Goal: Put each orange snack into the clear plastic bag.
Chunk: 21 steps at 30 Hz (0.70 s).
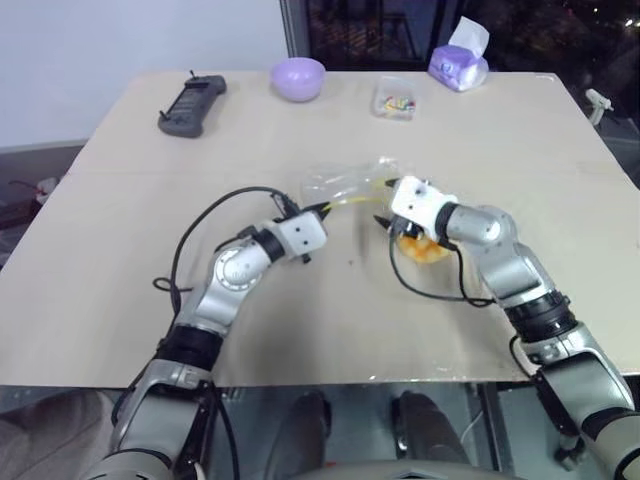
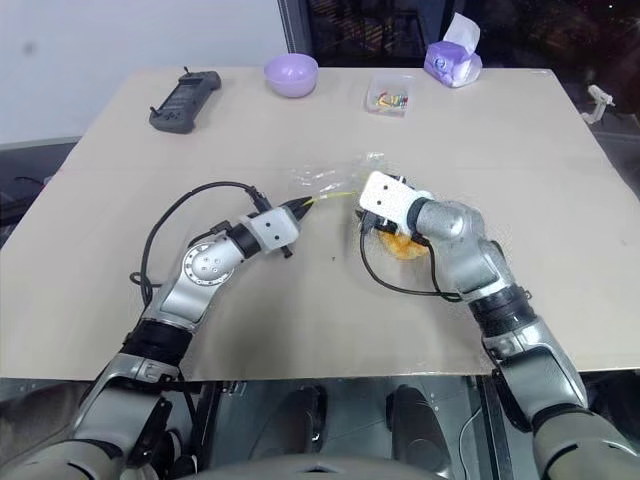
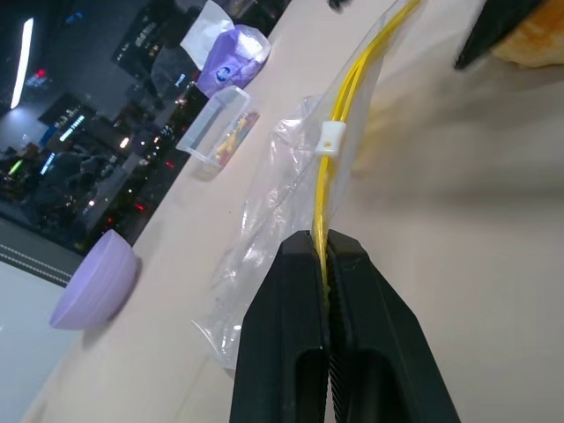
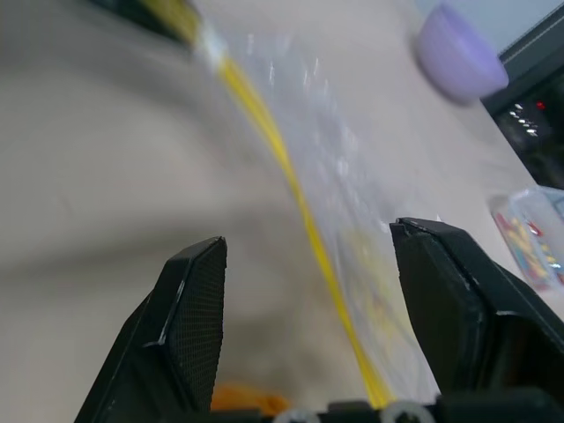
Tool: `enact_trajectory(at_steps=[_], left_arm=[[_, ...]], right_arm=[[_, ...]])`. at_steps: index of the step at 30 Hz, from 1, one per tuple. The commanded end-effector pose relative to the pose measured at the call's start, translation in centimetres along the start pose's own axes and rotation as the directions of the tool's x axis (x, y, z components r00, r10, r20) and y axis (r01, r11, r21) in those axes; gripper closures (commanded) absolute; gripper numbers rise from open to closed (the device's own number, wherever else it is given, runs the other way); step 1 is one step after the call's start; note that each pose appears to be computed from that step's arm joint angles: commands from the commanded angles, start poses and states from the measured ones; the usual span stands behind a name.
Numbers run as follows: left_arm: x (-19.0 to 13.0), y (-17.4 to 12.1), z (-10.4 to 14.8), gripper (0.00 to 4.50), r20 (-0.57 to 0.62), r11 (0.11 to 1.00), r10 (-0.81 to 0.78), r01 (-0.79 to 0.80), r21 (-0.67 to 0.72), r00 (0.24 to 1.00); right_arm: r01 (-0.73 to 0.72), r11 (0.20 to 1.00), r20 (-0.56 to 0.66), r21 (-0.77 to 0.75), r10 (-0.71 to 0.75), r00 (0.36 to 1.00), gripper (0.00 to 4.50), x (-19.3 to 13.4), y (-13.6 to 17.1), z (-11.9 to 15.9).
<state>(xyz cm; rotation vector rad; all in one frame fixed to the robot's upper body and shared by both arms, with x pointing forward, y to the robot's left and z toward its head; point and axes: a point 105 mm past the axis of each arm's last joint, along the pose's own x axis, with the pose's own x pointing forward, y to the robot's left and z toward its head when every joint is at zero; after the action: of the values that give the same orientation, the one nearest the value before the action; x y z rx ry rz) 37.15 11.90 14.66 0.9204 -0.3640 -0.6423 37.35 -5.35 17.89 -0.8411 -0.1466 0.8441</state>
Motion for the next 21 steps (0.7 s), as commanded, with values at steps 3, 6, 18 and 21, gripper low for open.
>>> enact_trajectory(at_steps=[3,6,18,21], left_arm=[[0.3,0.6,0.9,4.50,0.042,0.999,-0.004,0.002,0.039,0.999],[0.4,0.6,1.0,4.50,0.046,0.999,-0.005,0.003,0.042,0.999],[0.5,0.8,1.6,4.50,0.072,0.999,0.002,-0.005,0.042,0.997],[0.5,0.7,1.7,4.50,0.076,0.999,0.002,-0.005,0.040,0.997]], right_arm=[[0.007,0.992,0.175,0.129,-0.029,0.984,2.86,-0.4,-0.5,4.4],[-0.031,0.989,0.203,0.147,0.001,0.979,4.24,0.2,0.7,5.2],[-0.028,0.990,0.127,0.137,0.011,0.992,4.45,1.4,1.6,3.1],[-0.021,0.991,0.103,0.133,0.007,0.995,4.45,1.6,1.5,2.5]])
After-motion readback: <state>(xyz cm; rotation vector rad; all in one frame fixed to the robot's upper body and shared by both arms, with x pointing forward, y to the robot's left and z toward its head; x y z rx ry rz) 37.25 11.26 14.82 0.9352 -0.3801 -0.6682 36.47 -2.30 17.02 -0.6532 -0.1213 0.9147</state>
